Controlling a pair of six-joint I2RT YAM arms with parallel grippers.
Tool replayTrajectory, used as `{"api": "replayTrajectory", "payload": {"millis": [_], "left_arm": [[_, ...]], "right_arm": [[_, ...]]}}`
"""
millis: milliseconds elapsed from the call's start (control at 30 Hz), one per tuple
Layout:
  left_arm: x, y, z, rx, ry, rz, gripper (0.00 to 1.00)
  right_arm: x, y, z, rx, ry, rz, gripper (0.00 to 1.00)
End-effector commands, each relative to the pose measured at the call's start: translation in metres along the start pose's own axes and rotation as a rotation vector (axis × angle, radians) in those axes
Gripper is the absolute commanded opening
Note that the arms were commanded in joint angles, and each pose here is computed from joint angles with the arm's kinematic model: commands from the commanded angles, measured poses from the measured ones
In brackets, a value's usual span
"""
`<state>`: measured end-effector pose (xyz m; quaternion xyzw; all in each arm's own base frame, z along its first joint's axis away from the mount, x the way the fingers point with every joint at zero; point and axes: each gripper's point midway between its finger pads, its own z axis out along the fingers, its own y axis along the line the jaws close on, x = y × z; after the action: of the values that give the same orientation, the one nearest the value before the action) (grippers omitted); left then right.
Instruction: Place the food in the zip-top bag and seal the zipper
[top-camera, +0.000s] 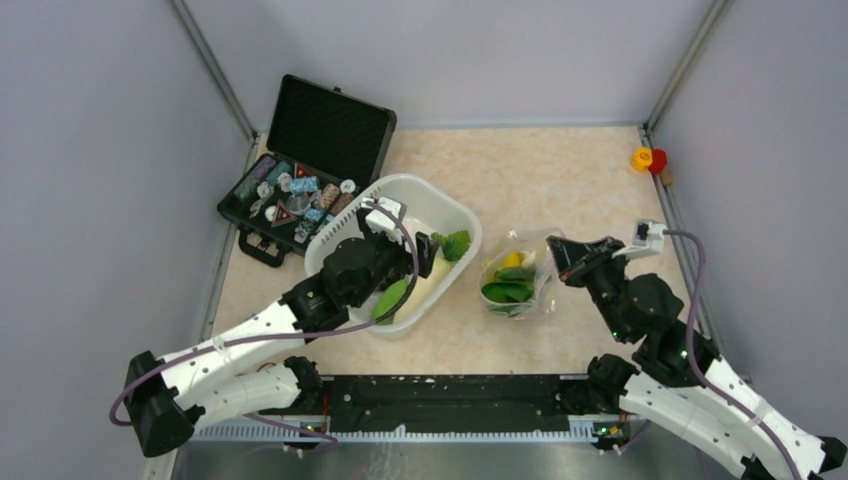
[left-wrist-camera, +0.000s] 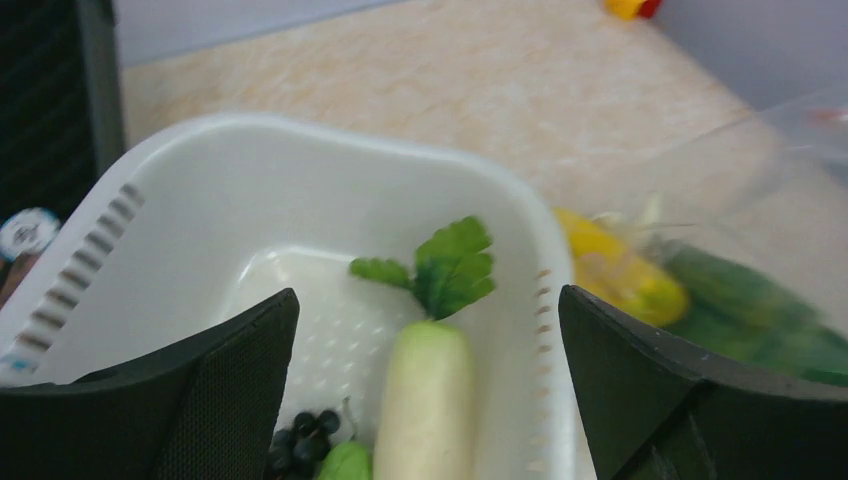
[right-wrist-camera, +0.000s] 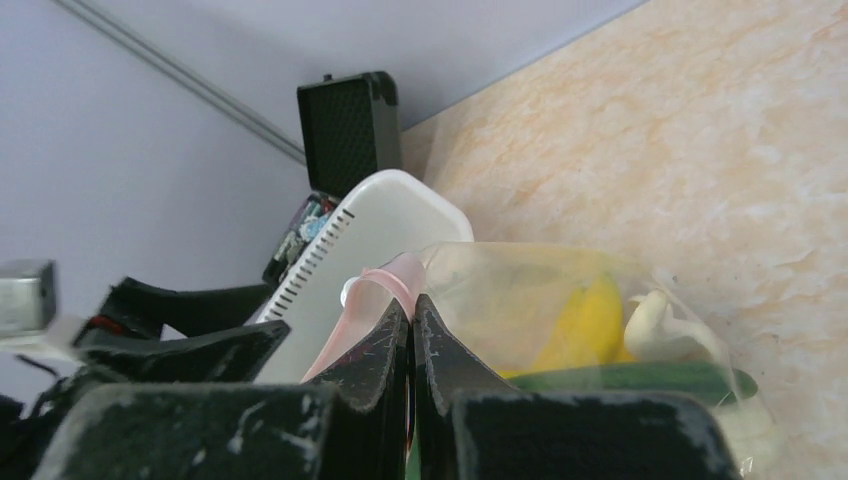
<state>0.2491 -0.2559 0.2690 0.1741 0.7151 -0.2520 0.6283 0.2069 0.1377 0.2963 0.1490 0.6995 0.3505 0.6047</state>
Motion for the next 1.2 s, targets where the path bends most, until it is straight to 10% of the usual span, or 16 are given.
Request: {"api": "replayTrajectory", "payload": {"millis": [0,900,1167], "left_arm": [[0.052,0.067,-0.012,-0.298,0.207,-0.042,0.99],[0.211,0.111,-0.044,-0.503,0.917,-0.262,0.99],[0.242,0.089,-0.023,-0.357,1.010,-0.304,0.75]], "right_arm": [[-0.020,-0.012,-0.012,0.036,-0.076,-0.010,0.00],[0.002,-0.011,0.001,0.047,-0.010,-0.023,0.00],[0.001,-0.013,0.001,0.055,-0.016,-0.027,0.00]]}}
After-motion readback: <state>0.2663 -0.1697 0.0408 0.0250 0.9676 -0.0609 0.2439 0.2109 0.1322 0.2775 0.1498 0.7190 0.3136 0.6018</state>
